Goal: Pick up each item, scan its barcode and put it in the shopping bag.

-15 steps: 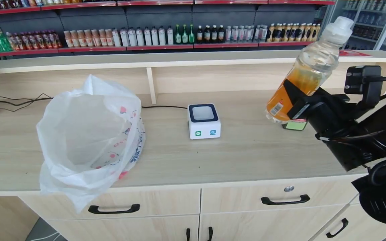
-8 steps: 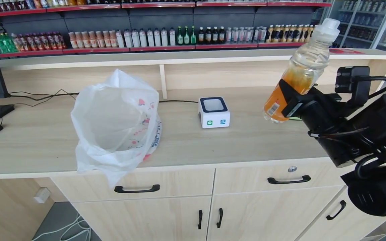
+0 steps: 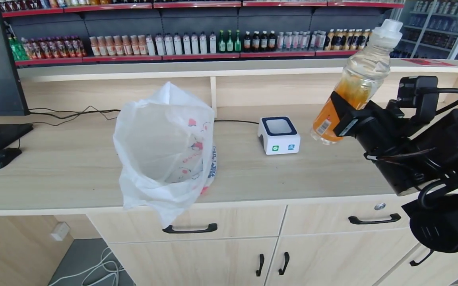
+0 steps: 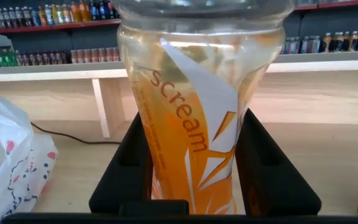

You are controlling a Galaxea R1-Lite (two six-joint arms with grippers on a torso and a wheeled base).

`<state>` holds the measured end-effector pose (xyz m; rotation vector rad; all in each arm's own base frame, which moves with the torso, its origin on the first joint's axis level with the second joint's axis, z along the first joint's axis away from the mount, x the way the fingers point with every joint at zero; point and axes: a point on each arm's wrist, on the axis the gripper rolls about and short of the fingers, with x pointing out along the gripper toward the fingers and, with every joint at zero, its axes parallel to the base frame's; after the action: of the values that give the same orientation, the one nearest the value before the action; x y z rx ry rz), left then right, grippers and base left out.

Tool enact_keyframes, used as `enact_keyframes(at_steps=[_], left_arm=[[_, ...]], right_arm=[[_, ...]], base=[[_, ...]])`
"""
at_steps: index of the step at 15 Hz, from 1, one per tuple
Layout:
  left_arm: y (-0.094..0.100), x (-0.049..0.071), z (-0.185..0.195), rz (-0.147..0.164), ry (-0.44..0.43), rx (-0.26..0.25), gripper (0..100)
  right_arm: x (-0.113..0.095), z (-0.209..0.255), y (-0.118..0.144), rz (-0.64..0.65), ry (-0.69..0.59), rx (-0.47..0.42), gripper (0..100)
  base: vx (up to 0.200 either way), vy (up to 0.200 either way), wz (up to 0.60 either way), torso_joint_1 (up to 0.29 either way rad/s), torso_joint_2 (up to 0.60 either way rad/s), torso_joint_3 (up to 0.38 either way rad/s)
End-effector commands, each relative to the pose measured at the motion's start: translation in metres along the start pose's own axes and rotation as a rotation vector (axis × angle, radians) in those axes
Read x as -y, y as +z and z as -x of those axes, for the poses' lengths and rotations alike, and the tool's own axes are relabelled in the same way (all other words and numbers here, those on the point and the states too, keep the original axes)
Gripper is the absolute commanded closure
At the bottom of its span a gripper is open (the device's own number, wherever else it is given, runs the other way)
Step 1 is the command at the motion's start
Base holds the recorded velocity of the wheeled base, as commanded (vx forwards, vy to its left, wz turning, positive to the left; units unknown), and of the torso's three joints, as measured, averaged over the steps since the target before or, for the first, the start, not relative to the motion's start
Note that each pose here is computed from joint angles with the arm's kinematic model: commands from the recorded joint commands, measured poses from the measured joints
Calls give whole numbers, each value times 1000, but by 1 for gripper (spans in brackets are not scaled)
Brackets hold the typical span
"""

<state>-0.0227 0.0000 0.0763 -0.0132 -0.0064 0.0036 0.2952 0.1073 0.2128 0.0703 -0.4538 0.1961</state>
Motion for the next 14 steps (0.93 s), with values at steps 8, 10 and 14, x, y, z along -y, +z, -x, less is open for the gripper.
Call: enact_keyframes(at_steps=[8,10,14], left_arm=[[0,0,0,1,1,0,0],[0,0,0,1,1,0,0],[0,0,0,1,-1,0,0]], right_arm=[[2,-38,-18,4,40,58,100],[12,-56,-25,29,109,96,100],[26,-68,-42,70,247,99,100]], base=[[0,25,0,0,0,0],[0,0,0,0,0,0],[0,0,0,0,0,0]])
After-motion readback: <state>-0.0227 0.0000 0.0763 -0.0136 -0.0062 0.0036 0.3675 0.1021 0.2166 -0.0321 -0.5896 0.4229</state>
